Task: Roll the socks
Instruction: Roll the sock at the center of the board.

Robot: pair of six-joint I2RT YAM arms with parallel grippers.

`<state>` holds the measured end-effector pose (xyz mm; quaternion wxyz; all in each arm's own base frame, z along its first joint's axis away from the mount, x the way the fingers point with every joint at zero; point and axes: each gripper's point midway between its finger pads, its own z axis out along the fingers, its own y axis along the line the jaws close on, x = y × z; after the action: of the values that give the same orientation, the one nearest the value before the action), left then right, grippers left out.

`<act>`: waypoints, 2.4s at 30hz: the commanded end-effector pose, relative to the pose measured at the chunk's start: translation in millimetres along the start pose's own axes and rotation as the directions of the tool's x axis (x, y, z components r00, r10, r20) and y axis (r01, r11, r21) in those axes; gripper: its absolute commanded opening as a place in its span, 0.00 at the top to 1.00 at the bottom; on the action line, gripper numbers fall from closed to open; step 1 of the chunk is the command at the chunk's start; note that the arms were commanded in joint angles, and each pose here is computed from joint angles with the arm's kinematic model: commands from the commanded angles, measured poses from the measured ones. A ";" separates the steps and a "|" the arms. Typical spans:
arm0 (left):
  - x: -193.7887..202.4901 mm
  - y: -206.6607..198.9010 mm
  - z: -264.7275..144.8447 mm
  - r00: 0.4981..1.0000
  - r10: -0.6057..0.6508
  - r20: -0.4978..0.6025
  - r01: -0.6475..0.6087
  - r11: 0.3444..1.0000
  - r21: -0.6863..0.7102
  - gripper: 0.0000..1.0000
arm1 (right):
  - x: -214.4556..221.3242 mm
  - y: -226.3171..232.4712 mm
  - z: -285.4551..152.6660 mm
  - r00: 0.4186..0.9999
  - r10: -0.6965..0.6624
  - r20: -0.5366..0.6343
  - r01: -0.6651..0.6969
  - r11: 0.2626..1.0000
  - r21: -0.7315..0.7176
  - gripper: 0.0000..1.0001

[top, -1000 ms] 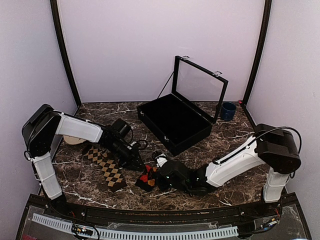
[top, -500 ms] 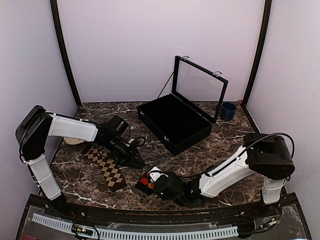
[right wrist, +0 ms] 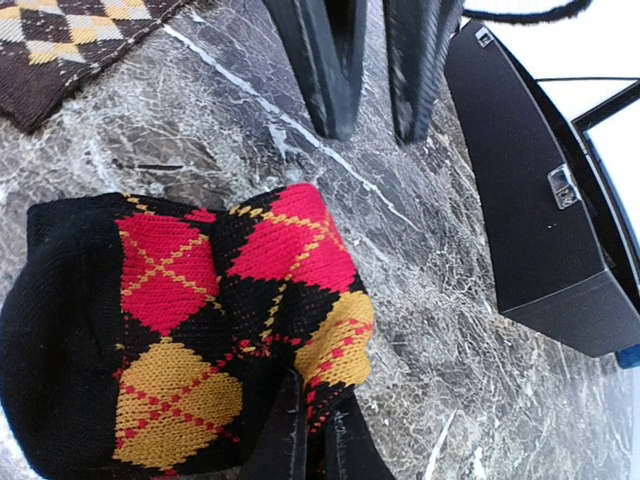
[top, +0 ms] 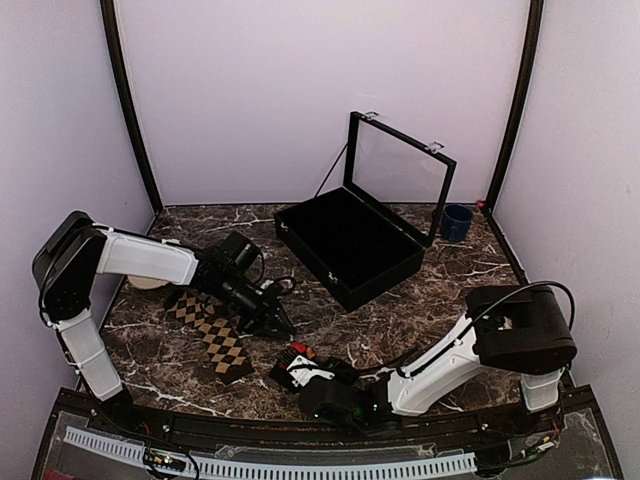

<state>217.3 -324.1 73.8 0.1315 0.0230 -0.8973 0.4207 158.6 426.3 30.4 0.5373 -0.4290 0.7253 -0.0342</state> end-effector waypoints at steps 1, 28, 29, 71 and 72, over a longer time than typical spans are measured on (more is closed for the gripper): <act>7.9 -10.0 5.5 0.999 0.013 -0.033 -0.012 1.000 0.018 0.80 | 7.7 5.8 -4.7 0.997 -0.079 0.008 0.078 0.996 0.044 1.00; 33.2 16.1 19.1 0.990 -0.031 -0.141 0.030 1.000 -0.005 0.55 | -4.3 5.7 -10.5 0.995 -0.083 0.049 0.079 0.994 0.079 1.00; 33.6 18.1 19.5 0.989 -0.034 -0.141 0.034 0.999 -0.008 0.54 | -4.6 5.4 -10.4 0.995 -0.083 0.050 0.078 0.994 0.079 1.00; 37.9 -19.2 6.6 0.980 -0.015 -0.197 0.024 0.999 0.044 0.23 | -7.6 4.3 -12.6 0.996 -0.072 0.060 0.069 0.996 0.057 1.00; 36.5 -18.9 7.9 0.980 -0.016 -0.198 0.025 0.999 0.043 0.23 | -8.1 4.3 -13.0 0.995 -0.073 0.062 0.069 0.996 0.056 1.00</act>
<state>185.6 -338.0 84.1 0.2223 0.0009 -0.8744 0.4312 150.4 428.2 34.7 0.5691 -0.4402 0.6908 -0.0716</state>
